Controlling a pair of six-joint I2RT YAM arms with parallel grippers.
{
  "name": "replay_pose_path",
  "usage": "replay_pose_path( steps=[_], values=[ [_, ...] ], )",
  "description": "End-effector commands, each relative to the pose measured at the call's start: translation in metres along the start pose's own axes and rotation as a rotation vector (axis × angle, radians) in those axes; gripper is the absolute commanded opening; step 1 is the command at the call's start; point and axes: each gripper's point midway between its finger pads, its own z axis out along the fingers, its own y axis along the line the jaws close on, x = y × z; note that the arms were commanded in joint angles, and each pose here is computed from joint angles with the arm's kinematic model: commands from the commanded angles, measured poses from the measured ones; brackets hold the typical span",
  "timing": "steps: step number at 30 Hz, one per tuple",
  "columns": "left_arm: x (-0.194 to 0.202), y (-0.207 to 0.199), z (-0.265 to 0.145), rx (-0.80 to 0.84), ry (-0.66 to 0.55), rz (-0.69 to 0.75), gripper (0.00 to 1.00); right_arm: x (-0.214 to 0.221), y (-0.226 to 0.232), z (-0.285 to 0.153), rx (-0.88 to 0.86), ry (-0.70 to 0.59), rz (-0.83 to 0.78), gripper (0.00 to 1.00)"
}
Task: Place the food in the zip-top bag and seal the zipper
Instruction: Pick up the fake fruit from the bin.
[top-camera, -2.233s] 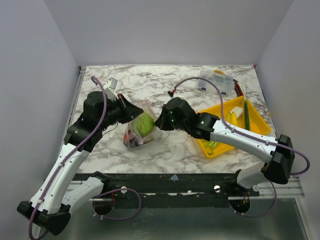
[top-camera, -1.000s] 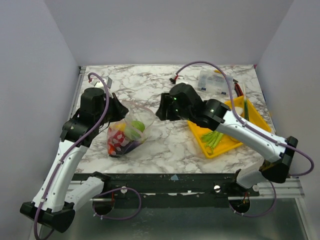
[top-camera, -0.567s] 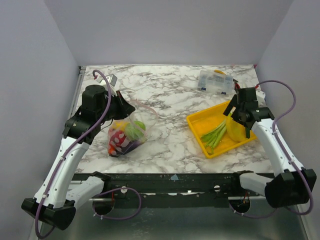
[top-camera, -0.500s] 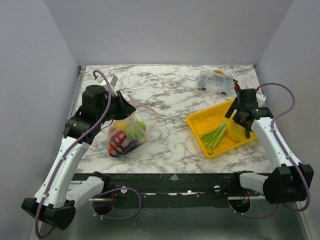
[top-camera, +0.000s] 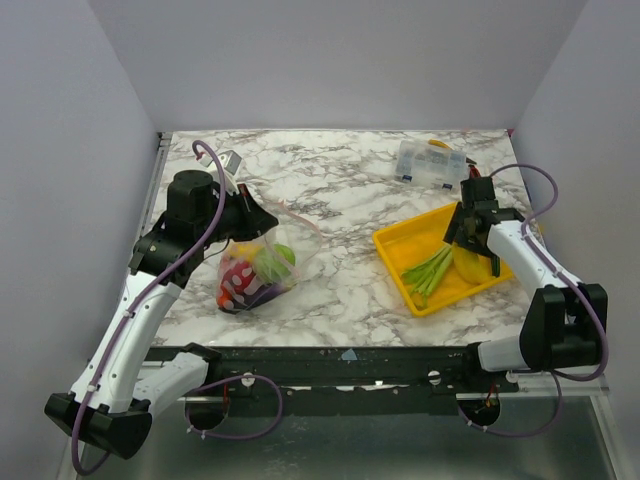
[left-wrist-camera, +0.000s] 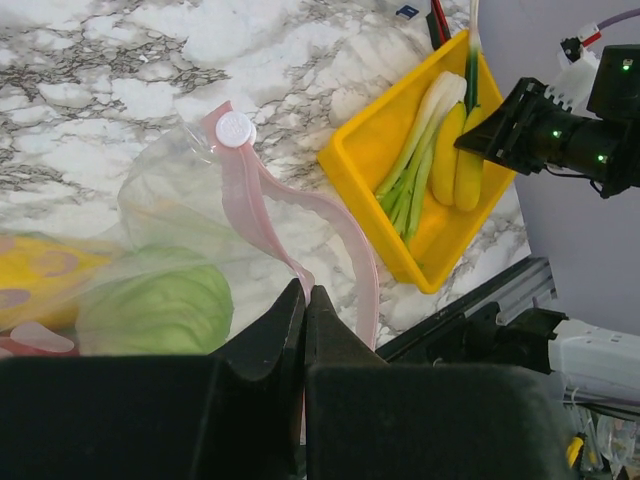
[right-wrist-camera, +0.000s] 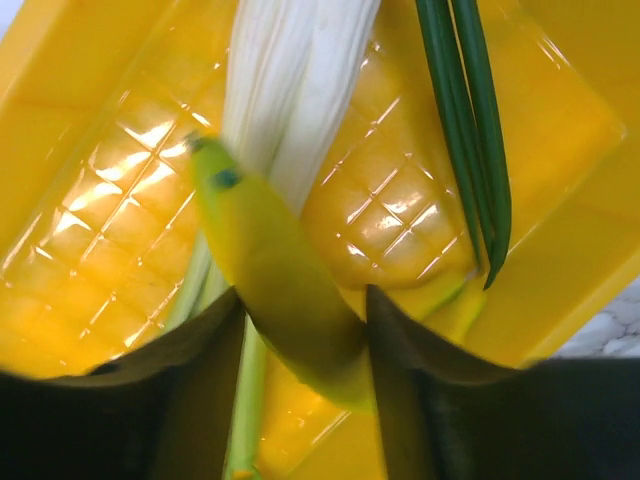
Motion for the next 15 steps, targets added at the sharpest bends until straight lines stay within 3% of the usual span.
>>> replay_pose_path(
  steps=[1, 6, 10, 13, 15],
  values=[
    [-0.005, -0.009, -0.003, 0.054, -0.024, 0.014, 0.0, -0.022, 0.02, -0.008, -0.104, -0.069, 0.014, 0.34],
    [-0.005, -0.009, -0.005, 0.049, -0.03, 0.013, 0.0, -0.048, 0.045, -0.03, -0.213, -0.077, 0.045, 0.01],
    [-0.005, -0.01, -0.006, 0.054, -0.032, 0.006, 0.0, -0.059, 0.094, -0.05, -0.452, -0.01, 0.068, 0.0],
    [-0.004, -0.011, -0.006, 0.057, -0.029, 0.003, 0.0, -0.062, 0.119, -0.045, -0.532, 0.053, 0.093, 0.02],
    [-0.005, -0.012, -0.009, 0.061, -0.034, 0.005, 0.0, -0.062, 0.128, -0.031, -0.539, 0.072, 0.094, 0.24]
  ],
)
